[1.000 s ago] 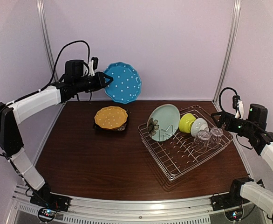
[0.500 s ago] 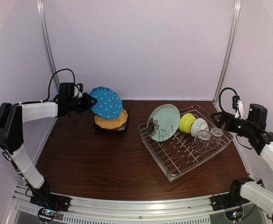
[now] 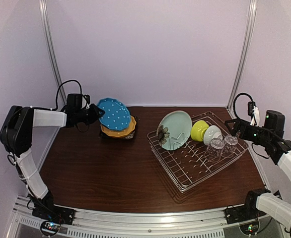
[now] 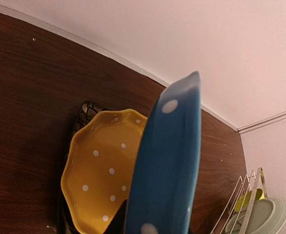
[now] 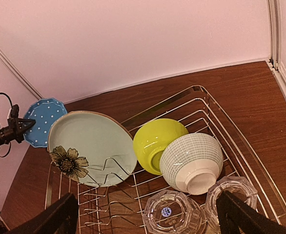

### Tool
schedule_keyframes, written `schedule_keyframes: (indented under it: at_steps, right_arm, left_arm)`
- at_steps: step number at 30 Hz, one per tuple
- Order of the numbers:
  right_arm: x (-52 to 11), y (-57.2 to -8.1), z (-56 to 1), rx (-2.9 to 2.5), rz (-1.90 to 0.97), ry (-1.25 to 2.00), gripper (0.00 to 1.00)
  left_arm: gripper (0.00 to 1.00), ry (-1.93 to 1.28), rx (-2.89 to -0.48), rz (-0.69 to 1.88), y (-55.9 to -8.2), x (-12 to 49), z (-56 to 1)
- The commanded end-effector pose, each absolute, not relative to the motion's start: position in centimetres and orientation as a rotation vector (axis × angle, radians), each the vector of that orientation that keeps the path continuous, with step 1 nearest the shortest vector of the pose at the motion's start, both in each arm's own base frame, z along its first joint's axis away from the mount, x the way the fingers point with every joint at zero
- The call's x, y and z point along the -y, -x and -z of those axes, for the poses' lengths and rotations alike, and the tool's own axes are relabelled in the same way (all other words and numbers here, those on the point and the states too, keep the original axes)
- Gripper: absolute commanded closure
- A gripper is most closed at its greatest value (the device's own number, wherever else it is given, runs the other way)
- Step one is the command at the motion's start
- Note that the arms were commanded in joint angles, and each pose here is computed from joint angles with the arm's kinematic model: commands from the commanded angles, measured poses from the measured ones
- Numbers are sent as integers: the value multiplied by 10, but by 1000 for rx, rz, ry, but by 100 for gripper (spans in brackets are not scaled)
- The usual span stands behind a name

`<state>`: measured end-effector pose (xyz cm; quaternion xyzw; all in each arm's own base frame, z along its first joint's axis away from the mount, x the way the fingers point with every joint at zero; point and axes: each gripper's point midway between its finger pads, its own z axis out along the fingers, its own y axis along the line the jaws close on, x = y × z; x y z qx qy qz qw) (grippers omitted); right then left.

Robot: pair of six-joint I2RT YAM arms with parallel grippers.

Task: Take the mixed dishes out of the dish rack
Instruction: Place the plate on the plate.

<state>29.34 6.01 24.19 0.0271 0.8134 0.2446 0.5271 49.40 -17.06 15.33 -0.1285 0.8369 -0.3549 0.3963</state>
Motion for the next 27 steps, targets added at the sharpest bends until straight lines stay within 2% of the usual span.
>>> schedule_keyframes:
  at_steps: [1, 27]
  right_arm:
    - [-56, -293, -245, -1938, -566, -84, 0]
    - [-55, -293, -243, -1944, -557, -86, 0]
  left_arm:
    - [100, 247, -1907, 984, -514, 174, -209]
    - [100, 288, -1976, 962, -521, 173, -170]
